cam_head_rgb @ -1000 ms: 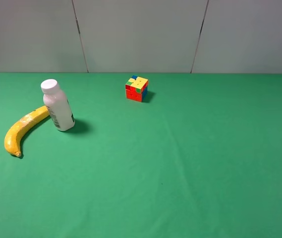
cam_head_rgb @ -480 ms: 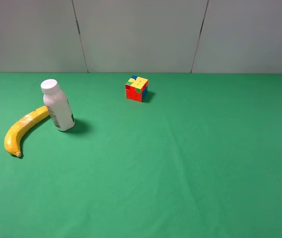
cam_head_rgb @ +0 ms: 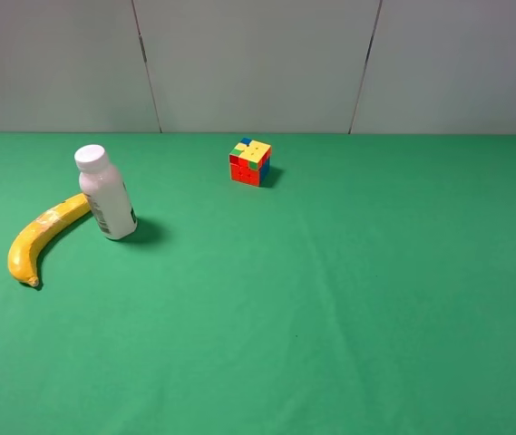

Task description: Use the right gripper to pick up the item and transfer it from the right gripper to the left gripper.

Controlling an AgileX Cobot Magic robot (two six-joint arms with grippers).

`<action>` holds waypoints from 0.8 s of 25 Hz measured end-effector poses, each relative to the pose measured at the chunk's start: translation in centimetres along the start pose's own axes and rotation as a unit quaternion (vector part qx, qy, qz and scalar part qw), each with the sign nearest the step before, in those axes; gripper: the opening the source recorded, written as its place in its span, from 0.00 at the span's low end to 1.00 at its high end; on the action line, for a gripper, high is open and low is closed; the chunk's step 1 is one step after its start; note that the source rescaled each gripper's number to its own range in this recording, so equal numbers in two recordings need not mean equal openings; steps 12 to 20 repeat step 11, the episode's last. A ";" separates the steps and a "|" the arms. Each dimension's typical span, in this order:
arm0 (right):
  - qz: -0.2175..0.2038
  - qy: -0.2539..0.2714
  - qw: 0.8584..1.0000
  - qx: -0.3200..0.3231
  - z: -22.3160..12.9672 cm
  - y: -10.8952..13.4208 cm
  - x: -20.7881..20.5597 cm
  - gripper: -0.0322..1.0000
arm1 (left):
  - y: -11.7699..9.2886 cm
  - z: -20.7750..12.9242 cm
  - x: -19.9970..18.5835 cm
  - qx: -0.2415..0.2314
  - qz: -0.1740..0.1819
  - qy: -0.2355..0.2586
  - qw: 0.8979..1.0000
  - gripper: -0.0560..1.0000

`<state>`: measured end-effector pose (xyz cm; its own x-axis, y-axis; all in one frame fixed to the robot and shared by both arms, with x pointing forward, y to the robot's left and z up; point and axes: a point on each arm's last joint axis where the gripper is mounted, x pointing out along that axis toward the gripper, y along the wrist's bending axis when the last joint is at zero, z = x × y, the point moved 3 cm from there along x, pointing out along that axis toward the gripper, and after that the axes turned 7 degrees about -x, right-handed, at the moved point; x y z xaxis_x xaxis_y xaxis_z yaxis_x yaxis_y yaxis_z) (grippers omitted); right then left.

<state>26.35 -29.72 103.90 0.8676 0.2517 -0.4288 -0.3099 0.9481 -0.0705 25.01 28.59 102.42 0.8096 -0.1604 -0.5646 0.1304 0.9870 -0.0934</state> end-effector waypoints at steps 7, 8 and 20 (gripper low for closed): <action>0.000 0.000 1.000 0.000 0.0 0.0 0.0 0.99 | 0.0 0.0 0.0 -0.001 0.000 0.000 1.000 1.00; 0.000 0.000 1.000 0.000 0.0 0.0 0.0 0.99 | 0.0 0.0 0.0 -0.001 0.000 0.000 1.000 1.00; 0.000 0.000 1.000 0.000 0.0 0.0 0.0 0.99 | 0.0 0.0 0.0 -0.001 0.000 0.000 1.000 1.00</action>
